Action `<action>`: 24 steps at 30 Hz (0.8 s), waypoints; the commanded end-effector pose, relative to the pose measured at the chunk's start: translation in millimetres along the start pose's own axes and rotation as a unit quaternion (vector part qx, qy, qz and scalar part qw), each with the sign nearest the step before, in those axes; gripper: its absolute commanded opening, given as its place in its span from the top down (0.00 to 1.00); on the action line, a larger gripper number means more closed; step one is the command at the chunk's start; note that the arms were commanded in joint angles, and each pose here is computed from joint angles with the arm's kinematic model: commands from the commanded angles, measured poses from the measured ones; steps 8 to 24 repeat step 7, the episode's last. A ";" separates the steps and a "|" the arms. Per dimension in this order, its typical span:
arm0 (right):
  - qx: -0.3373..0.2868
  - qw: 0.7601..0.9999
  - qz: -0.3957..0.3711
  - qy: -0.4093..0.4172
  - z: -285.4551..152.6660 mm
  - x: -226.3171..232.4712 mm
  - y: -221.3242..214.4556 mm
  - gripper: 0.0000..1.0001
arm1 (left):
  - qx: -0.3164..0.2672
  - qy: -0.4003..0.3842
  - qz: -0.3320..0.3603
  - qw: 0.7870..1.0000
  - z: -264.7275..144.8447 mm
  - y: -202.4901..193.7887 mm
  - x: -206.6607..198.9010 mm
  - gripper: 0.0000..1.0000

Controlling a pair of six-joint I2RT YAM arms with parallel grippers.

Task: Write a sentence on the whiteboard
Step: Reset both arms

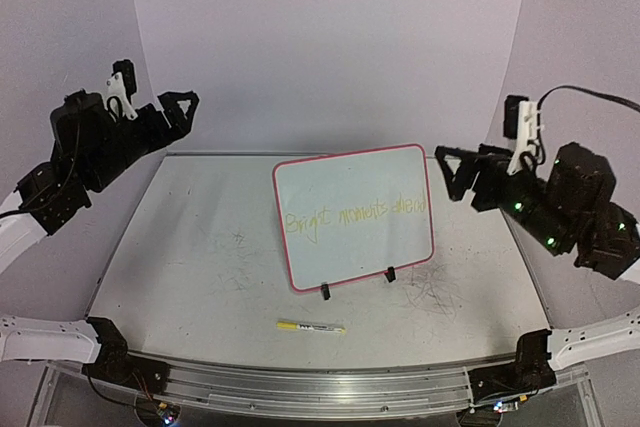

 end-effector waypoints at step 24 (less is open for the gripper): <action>-0.043 0.987 -0.005 -0.157 -14.1 -34.4 67.0 0.02 | -0.076 -0.053 0.032 0.995 -34.0 56.1 -30.4 0.01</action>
Point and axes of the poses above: each gripper's point midway between its finger pads, its own z axis out along the fingers, its own x axis along the line the jaws close on, y = z × x, the point moved 8 cm from there along -z, back along the fingers, and after that the axes turned 13 degrees about -z, right-handed, at the moved point
